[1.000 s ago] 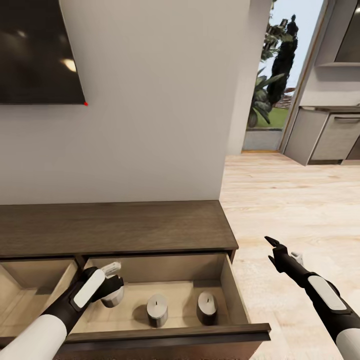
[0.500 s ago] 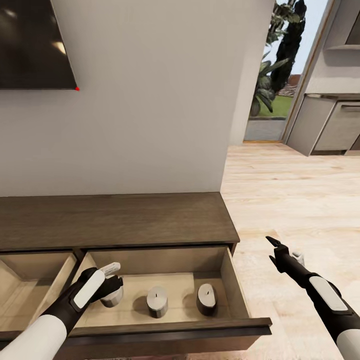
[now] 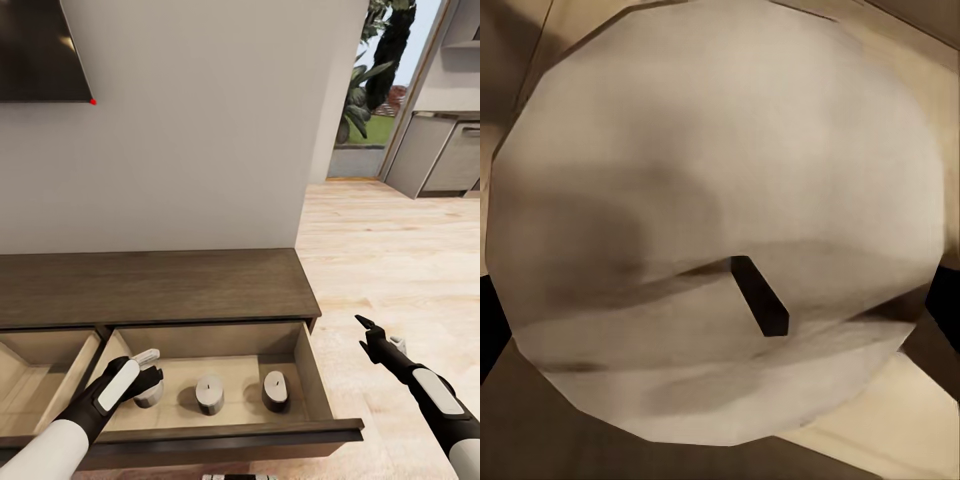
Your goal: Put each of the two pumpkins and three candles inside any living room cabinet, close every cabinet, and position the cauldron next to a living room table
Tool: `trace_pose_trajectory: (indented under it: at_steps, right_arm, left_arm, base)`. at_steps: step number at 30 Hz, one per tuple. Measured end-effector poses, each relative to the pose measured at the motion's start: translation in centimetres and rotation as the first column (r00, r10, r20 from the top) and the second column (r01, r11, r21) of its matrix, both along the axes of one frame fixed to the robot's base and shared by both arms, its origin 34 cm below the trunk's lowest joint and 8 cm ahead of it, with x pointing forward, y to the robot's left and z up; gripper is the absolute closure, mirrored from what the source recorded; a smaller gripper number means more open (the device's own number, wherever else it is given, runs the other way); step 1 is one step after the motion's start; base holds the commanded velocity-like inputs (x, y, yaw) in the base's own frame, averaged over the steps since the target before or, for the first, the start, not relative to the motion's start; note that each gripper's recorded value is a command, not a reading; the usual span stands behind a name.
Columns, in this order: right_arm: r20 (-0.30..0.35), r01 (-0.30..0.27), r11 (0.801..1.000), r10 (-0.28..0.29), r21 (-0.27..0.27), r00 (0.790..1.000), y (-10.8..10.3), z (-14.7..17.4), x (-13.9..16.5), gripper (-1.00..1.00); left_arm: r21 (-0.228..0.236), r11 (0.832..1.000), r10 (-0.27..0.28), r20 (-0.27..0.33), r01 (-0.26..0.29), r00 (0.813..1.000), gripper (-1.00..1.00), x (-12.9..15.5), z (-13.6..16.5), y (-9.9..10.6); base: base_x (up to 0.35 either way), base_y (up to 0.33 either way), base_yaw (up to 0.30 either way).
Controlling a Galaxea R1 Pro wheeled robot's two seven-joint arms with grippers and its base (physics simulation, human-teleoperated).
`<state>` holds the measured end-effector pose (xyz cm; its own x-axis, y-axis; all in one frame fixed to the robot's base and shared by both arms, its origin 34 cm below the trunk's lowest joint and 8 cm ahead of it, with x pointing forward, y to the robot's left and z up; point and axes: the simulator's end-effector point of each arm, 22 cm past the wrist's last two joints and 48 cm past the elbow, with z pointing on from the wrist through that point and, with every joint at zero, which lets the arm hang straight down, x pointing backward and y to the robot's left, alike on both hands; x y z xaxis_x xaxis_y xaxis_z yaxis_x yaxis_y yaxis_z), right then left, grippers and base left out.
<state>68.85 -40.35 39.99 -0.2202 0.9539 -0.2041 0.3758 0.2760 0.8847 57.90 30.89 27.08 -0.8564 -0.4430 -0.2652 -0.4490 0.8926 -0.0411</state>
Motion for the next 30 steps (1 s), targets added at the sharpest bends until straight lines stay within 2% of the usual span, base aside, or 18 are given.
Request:
trace_pose_trajectory:
  at_steps: [13, 28, 29, 30]
  right_arm:
    - [-0.057, 0.002, 1.000, -0.002, 0.000, 0.998, 0.0, -3.5, -0.7, -1.00]
    - [-0.059, 0.001, 1.000, -0.001, -0.002, 0.998, -0.1, -3.5, -0.7, -1.00]
    - [-0.059, 0.001, 1.000, -0.001, -0.002, 0.998, -0.1, -3.5, -0.7, -1.00]
    - [-0.059, 0.001, 1.000, -0.001, -0.002, 0.998, -0.1, -3.5, -0.7, -1.00]
  left_arm:
    - [0.004, 1.000, -0.001, -0.049, 0.001, 0.999, 1.00, -1.1, -2.6, 0.2]
    - [0.008, 1.000, 0.000, -0.046, 0.001, 0.999, 1.00, -1.0, -2.5, 0.4]
    - [0.008, 1.000, 0.000, -0.046, 0.000, 0.999, -1.00, -1.0, -2.5, 0.4]
    - [0.008, 1.000, 0.000, -0.046, 0.001, 0.999, -1.00, -1.0, -2.5, 0.4]
  base:
    - [0.000, 0.000, 0.000]
    - [0.000, 0.000, 0.000]
    - [0.000, 0.000, 0.000]
    - [0.000, 0.000, 0.000]
